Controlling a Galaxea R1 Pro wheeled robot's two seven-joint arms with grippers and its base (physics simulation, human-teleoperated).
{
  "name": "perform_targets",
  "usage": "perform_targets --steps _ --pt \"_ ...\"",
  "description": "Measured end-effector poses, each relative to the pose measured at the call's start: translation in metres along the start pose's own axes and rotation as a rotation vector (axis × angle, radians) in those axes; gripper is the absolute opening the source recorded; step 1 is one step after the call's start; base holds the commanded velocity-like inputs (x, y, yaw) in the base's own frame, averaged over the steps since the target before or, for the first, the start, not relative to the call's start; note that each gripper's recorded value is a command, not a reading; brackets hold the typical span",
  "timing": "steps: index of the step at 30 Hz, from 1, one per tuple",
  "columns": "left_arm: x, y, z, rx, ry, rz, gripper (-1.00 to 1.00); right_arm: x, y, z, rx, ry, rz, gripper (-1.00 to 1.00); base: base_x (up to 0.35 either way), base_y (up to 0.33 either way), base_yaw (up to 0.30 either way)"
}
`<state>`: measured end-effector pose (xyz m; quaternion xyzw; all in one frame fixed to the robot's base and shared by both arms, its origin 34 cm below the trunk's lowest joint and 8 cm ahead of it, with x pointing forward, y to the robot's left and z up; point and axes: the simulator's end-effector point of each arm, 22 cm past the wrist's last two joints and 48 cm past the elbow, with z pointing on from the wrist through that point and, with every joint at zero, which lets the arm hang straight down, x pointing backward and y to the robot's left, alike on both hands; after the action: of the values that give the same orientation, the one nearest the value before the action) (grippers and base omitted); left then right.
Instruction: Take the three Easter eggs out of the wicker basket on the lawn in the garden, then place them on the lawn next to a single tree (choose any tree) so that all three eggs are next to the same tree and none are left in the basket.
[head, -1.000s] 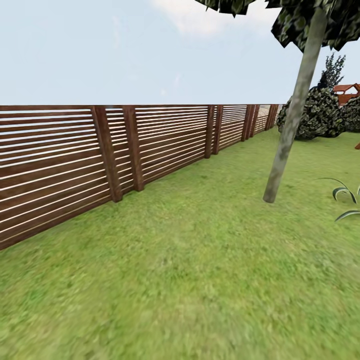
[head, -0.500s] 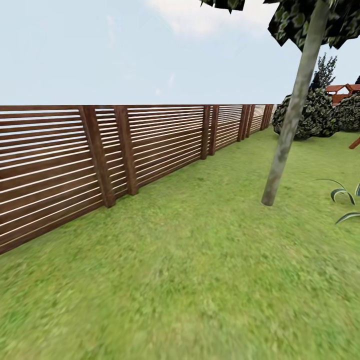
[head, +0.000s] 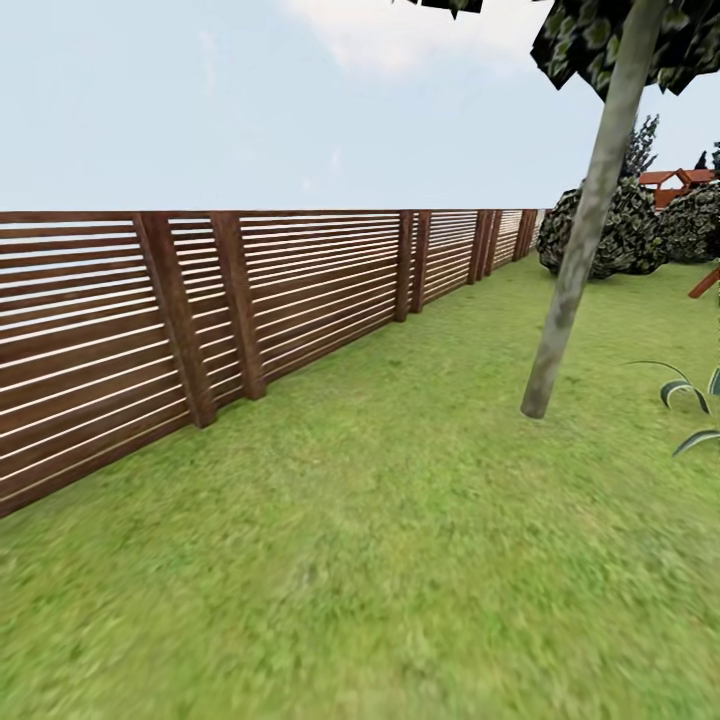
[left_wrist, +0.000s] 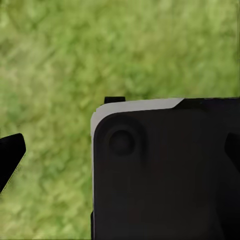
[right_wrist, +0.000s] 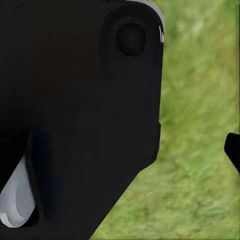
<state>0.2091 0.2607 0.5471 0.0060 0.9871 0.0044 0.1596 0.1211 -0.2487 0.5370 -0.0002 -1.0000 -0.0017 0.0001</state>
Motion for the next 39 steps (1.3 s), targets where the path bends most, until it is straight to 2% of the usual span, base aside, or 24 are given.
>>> perform_targets --steps 22,30,39 --pt "-0.001 -0.001 0.000 0.001 -0.001 0.000 1.00 -0.001 0.000 0.000 -0.001 -0.003 0.000 1.00 0.323 0.000 -0.032" --pt "0.000 0.000 0.000 0.000 -0.001 -0.001 1.00 0.000 -0.011 0.000 0.012 0.000 -0.004 1.00 0.323 0.000 -0.002" --pt "0.000 0.001 0.000 -0.001 -0.001 -0.001 1.00 0.000 -0.005 0.000 0.004 0.000 -0.003 1.00 0.323 0.000 0.000"
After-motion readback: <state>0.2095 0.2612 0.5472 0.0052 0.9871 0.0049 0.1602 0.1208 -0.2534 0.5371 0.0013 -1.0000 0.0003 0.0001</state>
